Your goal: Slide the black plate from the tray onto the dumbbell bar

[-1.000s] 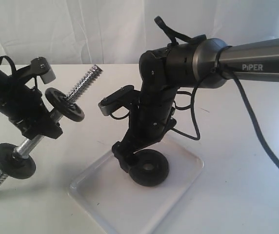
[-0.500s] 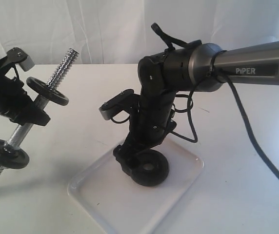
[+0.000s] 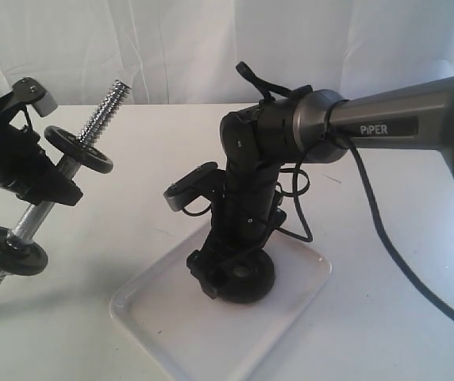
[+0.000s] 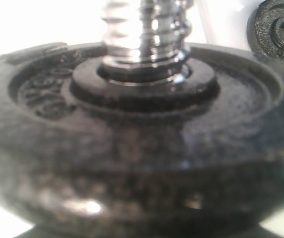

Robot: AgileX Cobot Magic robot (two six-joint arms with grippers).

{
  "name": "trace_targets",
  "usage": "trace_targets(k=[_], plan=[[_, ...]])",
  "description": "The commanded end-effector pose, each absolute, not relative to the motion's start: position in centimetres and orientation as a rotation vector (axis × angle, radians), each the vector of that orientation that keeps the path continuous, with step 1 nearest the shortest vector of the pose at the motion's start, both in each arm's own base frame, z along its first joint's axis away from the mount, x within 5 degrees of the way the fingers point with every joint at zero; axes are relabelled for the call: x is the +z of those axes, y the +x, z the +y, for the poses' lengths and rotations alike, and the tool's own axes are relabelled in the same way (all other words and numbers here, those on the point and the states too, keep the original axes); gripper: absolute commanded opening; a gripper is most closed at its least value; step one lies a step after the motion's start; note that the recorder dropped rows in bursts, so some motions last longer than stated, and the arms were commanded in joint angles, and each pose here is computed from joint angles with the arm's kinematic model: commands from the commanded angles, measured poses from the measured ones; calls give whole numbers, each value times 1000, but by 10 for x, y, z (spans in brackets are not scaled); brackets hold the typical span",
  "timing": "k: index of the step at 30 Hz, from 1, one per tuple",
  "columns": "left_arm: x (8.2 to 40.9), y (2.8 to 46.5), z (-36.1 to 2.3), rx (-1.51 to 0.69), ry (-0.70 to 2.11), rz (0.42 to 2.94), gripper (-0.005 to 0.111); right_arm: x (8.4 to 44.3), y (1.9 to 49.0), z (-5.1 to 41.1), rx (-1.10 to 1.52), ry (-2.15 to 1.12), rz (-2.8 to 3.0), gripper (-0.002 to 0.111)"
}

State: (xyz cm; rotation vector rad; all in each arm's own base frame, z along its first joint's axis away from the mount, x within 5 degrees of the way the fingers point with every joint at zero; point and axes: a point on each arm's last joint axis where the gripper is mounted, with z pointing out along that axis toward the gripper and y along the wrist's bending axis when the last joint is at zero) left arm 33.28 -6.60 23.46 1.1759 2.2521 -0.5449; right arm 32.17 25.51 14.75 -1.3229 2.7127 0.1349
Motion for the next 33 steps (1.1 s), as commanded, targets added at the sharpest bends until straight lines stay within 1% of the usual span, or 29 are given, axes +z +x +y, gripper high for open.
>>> trace_targets(k=[1,8,33], plan=[[269,332,-76,-703,999,2129,0,141,323,255,120,-1347,2718,105],[269,332,-77,-714,993,2126,0,135,319,252,105,-1263,2838,105],[270,332,-78,-742,978,2118,0,135,318,252,111,-1261,2847,105]])
